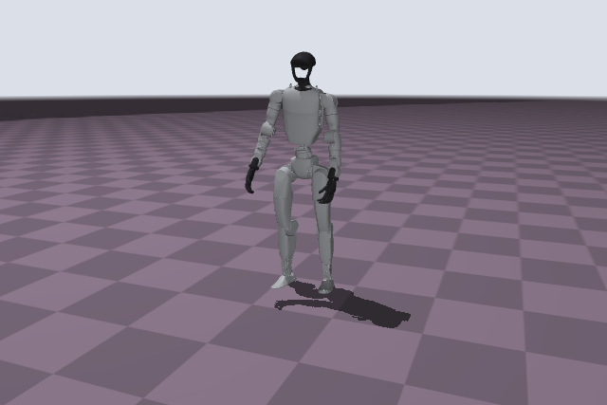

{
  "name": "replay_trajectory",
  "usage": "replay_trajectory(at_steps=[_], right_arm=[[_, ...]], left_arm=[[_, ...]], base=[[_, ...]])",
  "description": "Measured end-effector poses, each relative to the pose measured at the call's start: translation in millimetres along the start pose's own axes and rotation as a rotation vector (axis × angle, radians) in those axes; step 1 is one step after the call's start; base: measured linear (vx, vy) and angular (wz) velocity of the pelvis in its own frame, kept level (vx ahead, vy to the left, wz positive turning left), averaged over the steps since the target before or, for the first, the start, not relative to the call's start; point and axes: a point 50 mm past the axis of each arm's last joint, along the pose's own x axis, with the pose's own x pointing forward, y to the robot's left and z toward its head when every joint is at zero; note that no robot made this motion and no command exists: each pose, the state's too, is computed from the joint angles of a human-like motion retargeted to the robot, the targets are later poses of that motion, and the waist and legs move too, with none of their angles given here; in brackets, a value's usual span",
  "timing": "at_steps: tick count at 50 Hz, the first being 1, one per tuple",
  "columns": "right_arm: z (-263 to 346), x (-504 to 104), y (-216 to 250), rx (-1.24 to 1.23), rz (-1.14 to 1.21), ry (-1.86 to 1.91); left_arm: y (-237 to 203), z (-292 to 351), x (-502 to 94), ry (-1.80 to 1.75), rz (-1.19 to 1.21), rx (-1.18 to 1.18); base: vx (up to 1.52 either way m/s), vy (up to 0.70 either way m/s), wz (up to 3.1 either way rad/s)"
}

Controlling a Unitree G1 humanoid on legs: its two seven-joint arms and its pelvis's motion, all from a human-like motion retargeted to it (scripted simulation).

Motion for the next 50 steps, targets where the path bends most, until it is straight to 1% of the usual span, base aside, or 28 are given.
replay_trajectory(at_steps=[5,9,14,18,24,28,32,35,40,45,50], right_arm=[[8.7,1.2,9.7,0.031,-0.003,-0.046],[-1.0,-0.7,1.0,0.021,-0.026,-0.013],[-19.4,-5.8,-20.5,-0.001,-0.098,0.046],[-33.3,-10.6,-34.7,0.030,-0.147,0.103],[-44.6,-15.1,-44.4,0.086,-0.154,0.139],[-33.8,-11.8,-44.9,0.064,-0.153,0.104],[-19.1,-6.8,-36.6,0.029,-0.151,0.059],[-17.3,-5.9,-30.4,0.020,-0.121,0.047],[-15.1,-4.4,-31.8,-0.002,-0.058,0.092],[-17.1,-4.3,-30.5,0.040,-0.055,0.117],[-10.8,-2.5,-27.2,-0.011,-0.038,0.091]], left_arm=[[7.5,4.4,0.5,0.023,-0.001,0.135],[21.5,19.0,2.1,0.012,0.047,0.211],[40.0,33.8,-0.1,-0.081,0.193,0.083],[53.9,34.8,-4.4,-0.113,0.280,-0.002],[69.6,17.9,-13.5,-0.081,0.319,-0.017],[80.2,1.6,-21.9,-0.040,0.370,-0.019],[89.4,-3.8,-27.0,-0.009,0.416,0.041],[81.8,-7.8,-24.6,0.023,0.384,0.091],[47.7,-12.7,-12.4,0.101,0.188,0.112],[26.4,-5.0,-5.0,0.092,0.039,0.201],[11.1,-5.4,-2.6,0.078,-0.028,0.153]], base=[[-0.02,-0.15,0.10],[0.01,-0.14,0.07],[0.07,-0.20,0.27],[0.08,-0.31,0.29],[0.07,-0.43,-0.12],[0.05,-0.58,-0.51],[0.04,-0.69,-0.39],[0.04,-0.68,0.09],[0.02,-0.57,0.29],[0.02,-0.37,-0.28],[0.05,-0.26,-0.39]])
